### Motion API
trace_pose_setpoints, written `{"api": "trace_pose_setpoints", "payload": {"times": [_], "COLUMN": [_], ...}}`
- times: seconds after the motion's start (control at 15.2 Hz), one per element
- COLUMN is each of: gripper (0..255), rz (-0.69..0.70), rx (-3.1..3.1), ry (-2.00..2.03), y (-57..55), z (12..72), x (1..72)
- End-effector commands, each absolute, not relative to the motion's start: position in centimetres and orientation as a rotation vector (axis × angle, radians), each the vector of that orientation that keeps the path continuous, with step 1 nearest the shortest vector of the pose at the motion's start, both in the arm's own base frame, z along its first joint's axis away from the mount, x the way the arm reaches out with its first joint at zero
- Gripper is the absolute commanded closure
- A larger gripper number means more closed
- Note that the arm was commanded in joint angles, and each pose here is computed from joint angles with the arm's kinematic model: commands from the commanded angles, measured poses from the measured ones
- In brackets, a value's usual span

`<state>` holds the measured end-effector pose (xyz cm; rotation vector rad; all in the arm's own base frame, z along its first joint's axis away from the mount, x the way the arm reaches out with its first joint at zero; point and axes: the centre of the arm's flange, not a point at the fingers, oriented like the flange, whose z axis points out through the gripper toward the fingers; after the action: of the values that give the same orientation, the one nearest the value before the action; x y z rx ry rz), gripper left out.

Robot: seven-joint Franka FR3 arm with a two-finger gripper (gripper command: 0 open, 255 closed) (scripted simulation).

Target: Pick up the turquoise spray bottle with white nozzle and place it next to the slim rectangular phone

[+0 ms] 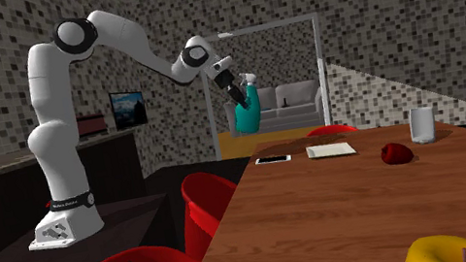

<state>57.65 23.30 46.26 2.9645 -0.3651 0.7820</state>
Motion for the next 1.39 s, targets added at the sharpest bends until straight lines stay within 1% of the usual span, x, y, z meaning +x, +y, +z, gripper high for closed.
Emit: {"api": "trace_pose_setpoints", "payload": {"times": [0.0, 1.32], "gripper": [255, 255], "rz": [0.783, 0.783], "rx": [2.965, 2.965], "ry": [-0.365, -0.365], "y": [23.3, 23.3], "z": [45.2, 34.7], "x": [57.6, 57.6]}}
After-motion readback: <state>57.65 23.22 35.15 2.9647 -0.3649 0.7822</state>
